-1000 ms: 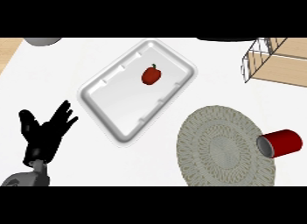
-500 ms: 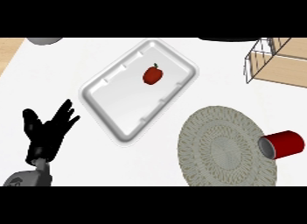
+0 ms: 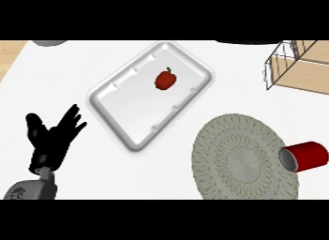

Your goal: Pick the squash from the placemat and place it in the tiered shelf

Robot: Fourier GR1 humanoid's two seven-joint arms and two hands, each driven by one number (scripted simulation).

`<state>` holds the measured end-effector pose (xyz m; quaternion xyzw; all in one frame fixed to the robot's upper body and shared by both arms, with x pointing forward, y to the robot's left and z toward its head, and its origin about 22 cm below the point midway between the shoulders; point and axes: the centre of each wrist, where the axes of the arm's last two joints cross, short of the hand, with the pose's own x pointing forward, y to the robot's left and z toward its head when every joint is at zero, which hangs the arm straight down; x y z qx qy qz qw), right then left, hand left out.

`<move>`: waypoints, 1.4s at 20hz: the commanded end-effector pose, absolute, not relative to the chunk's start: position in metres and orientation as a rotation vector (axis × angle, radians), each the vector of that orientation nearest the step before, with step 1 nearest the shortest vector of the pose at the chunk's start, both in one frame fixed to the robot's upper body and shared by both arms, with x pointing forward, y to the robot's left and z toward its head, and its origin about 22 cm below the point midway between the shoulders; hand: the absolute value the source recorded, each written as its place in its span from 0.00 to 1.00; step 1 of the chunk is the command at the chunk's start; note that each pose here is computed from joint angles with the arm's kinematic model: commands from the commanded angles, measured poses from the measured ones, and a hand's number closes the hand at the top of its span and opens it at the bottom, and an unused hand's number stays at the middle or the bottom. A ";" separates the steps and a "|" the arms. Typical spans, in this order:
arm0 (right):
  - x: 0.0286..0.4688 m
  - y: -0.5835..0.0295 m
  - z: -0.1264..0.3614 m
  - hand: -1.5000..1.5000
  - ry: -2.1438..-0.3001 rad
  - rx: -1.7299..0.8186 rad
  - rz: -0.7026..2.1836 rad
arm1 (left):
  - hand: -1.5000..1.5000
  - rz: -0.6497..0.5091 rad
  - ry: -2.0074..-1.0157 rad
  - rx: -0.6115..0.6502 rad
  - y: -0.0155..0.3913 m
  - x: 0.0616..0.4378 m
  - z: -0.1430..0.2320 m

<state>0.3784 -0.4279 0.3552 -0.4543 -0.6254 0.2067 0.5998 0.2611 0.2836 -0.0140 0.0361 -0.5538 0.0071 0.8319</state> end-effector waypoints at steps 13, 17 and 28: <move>0.396 -0.453 0.328 1.00 -1.518 -1.060 0.500 | 0.50 0.007 -1.136 0.059 0.289 0.269 -0.005; 0.402 -0.448 0.323 1.00 -1.507 -1.048 0.494 | 0.50 0.005 -1.145 0.071 0.283 0.256 -0.011; 0.401 -0.449 0.335 0.00 -1.579 -0.929 0.176 | 0.50 0.037 -1.135 0.087 0.290 0.266 -0.019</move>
